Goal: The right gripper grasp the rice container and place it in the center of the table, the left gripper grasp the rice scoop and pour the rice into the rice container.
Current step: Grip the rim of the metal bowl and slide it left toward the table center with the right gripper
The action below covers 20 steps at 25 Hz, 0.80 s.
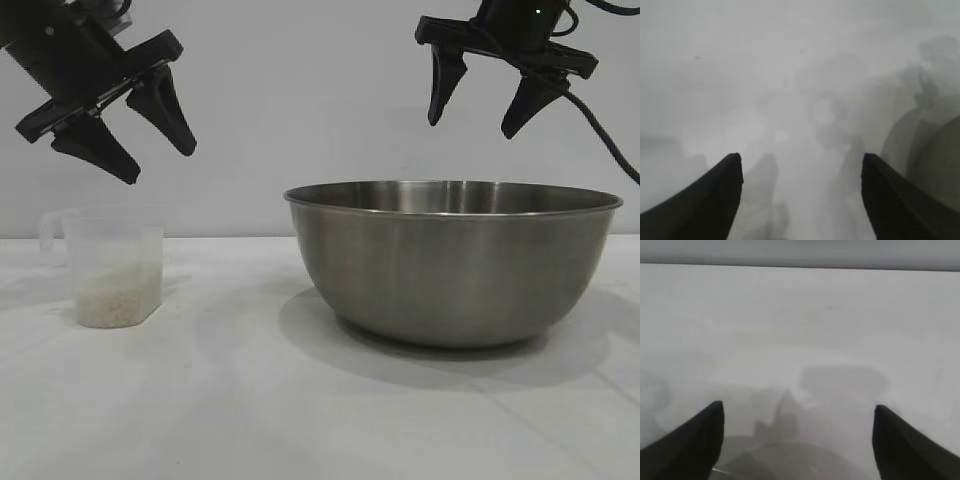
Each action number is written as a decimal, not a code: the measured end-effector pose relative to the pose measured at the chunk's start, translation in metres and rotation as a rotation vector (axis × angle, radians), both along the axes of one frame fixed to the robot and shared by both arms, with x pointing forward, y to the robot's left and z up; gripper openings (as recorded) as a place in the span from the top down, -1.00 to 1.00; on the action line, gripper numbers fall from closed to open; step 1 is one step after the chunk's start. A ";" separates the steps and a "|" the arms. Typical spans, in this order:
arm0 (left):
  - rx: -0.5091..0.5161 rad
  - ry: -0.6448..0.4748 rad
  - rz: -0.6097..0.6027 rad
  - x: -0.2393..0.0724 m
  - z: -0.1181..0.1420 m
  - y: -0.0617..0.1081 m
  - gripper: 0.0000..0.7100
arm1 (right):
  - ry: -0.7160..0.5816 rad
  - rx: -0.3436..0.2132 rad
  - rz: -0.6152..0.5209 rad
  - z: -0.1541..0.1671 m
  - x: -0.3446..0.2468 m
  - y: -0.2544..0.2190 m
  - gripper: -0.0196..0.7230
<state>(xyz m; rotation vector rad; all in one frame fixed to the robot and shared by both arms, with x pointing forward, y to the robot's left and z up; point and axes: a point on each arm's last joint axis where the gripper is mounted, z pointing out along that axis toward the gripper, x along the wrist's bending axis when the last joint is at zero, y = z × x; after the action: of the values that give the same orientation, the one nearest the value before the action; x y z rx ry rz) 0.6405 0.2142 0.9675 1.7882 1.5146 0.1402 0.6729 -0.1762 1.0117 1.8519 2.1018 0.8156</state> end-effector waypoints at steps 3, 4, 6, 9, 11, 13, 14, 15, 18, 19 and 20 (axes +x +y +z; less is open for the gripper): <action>0.000 0.000 -0.002 0.000 0.000 0.000 -0.33 | 0.000 0.000 0.000 0.000 0.000 0.000 -0.51; 0.000 0.000 -0.002 0.000 0.000 0.000 -0.33 | 0.000 0.000 0.000 0.000 0.000 0.000 -0.51; 0.000 0.000 -0.002 0.000 0.000 0.000 -0.33 | 0.000 0.000 0.000 0.000 0.000 0.000 -0.51; -0.001 0.002 -0.004 0.000 0.000 0.000 -0.33 | 0.000 -0.001 0.000 0.000 0.000 0.000 -0.51; -0.001 0.002 -0.004 0.000 0.000 0.000 -0.33 | -0.001 -0.002 0.001 0.000 0.000 0.000 -0.51; -0.001 0.002 -0.004 0.000 0.000 0.000 -0.33 | -0.002 -0.018 0.006 0.000 0.000 -0.001 -0.51; -0.001 0.002 -0.004 0.000 0.000 0.000 -0.33 | -0.001 -0.034 0.012 -0.001 0.000 -0.002 -0.51; -0.001 0.002 -0.004 0.000 0.000 0.000 -0.33 | 0.010 -0.055 0.019 -0.002 -0.001 -0.003 -0.51; -0.001 0.002 -0.004 0.000 0.000 0.000 -0.33 | 0.081 -0.113 0.043 -0.006 -0.007 -0.007 -0.51; -0.001 0.002 -0.004 0.000 0.000 0.000 -0.33 | 0.115 -0.129 0.051 -0.007 -0.010 -0.008 -0.51; -0.001 0.002 -0.004 0.000 0.000 0.000 -0.33 | 0.143 -0.142 0.056 -0.008 -0.012 -0.009 -0.51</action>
<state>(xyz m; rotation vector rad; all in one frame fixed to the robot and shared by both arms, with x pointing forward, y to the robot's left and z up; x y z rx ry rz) 0.6402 0.2140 0.9675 1.7908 1.5123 0.1365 0.6607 -0.1851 1.0042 1.8332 2.2423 0.5444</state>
